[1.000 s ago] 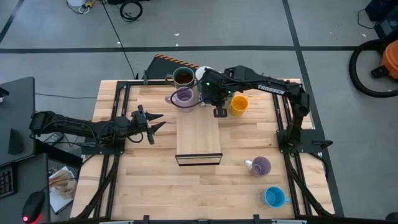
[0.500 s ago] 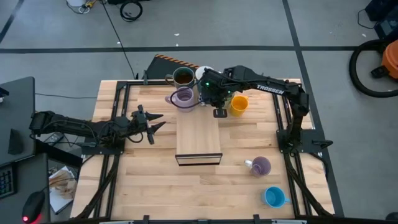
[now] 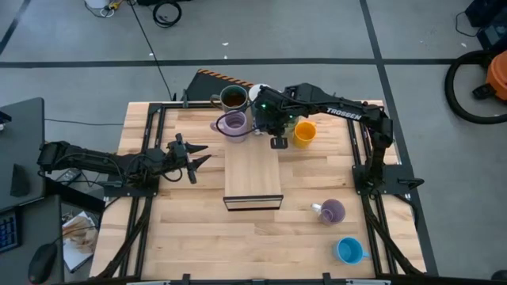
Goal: Place coffee mugs
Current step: Put the white mug on the shelf
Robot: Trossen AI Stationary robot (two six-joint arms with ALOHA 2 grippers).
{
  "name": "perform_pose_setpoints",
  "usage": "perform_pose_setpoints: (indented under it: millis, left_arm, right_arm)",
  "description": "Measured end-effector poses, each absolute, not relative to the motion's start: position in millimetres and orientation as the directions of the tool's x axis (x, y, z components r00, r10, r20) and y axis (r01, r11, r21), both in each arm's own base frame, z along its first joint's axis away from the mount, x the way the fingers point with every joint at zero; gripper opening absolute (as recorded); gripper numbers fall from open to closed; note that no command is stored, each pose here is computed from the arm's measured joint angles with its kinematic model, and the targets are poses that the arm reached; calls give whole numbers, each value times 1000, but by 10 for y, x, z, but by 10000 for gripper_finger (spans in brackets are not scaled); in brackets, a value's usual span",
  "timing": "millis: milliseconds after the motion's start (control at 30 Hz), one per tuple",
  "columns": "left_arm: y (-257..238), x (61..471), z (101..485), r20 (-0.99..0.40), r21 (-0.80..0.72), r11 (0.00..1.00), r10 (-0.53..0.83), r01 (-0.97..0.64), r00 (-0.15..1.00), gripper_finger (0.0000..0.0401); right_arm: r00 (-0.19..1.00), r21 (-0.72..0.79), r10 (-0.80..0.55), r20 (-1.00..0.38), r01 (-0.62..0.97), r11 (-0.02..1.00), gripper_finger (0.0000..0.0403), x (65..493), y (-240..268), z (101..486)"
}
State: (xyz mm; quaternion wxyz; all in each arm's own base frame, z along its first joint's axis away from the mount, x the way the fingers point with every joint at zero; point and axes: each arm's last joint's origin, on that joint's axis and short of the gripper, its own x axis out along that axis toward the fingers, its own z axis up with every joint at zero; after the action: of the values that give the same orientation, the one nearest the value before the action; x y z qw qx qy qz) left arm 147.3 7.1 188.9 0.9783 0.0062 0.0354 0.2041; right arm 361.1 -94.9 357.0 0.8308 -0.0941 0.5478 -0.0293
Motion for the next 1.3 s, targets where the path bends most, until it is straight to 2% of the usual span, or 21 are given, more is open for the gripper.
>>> perform_pose_setpoints:
  millis: [833,1300]
  left_arm:
    - [71,1472,1888,-68,26,917,400,-399,914,172]
    - [71,1472,1885,-70,27,917,399,-399,914,172]
  right_arm:
    - [414,-257,-207,-886,-66,964,62,3654,-886,3586]
    - [426,-298,-231,-874,-95,950,128,3679,-805,3606]
